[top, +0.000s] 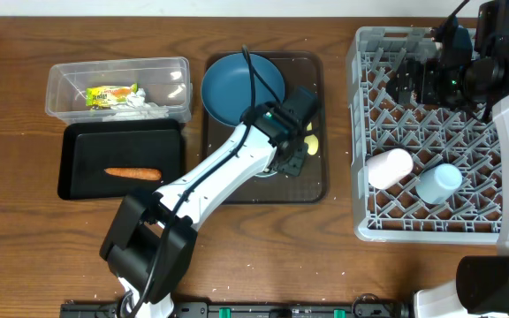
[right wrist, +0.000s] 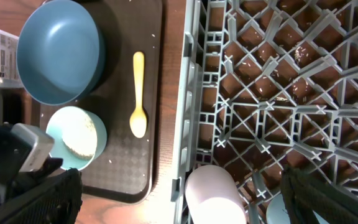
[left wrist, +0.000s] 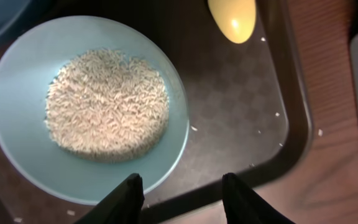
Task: Sort waste into correct bins and load items into the dishwasher rack
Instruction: 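Grasp rim of light-blue rice bowl with left gripper and lift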
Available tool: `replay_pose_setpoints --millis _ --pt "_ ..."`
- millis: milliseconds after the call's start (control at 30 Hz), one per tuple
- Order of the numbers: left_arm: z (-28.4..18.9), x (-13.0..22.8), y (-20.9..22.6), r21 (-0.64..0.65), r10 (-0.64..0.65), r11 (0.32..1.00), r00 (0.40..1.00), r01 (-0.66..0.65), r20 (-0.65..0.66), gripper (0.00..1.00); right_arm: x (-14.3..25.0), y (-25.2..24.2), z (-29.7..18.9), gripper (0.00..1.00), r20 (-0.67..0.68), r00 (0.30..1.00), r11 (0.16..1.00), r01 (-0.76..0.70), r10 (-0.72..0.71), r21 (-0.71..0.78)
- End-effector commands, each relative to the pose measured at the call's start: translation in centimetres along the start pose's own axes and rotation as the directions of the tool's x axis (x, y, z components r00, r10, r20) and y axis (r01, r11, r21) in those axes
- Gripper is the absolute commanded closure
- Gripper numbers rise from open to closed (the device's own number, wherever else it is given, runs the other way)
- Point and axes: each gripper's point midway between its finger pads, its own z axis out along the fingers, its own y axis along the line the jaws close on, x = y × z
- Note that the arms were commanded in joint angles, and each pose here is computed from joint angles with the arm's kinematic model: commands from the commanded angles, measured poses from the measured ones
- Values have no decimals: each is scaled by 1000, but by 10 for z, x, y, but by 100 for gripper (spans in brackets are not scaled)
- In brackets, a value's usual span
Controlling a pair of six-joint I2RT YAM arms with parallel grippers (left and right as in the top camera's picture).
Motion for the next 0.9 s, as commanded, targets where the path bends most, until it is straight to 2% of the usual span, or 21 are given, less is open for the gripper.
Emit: replay_pose_setpoints --millis 0,167,400,500,633,867 --pt "5 4 6 -21 -14 1000 1000 14 3 55 -5 -1 -10 1 33 999 1000 -10 9 12" --pt "7 2 16 -56 -26 998 1000 27 16 55 -5 -1 -10 1 33 999 1000 -9 9 12" --pt "5 -4 80 -121 -311 942 950 312 23 54 -5 -1 -9 1 29 1000 1000 -10 10 12" --pt "4 -2 104 -142 -366 920 930 365 15 54 -4 -1 -9 1 27 1000 1000 -11 11 12" --pt "3 -4 120 -149 -403 903 915 402 22 54 -4 -1 -9 1 26 1000 1000 -11 10 12" --pt "7 1 122 -155 -409 901 913 405 12 54 -4 0 -9 1 24 1000 1000 -8 8 10"
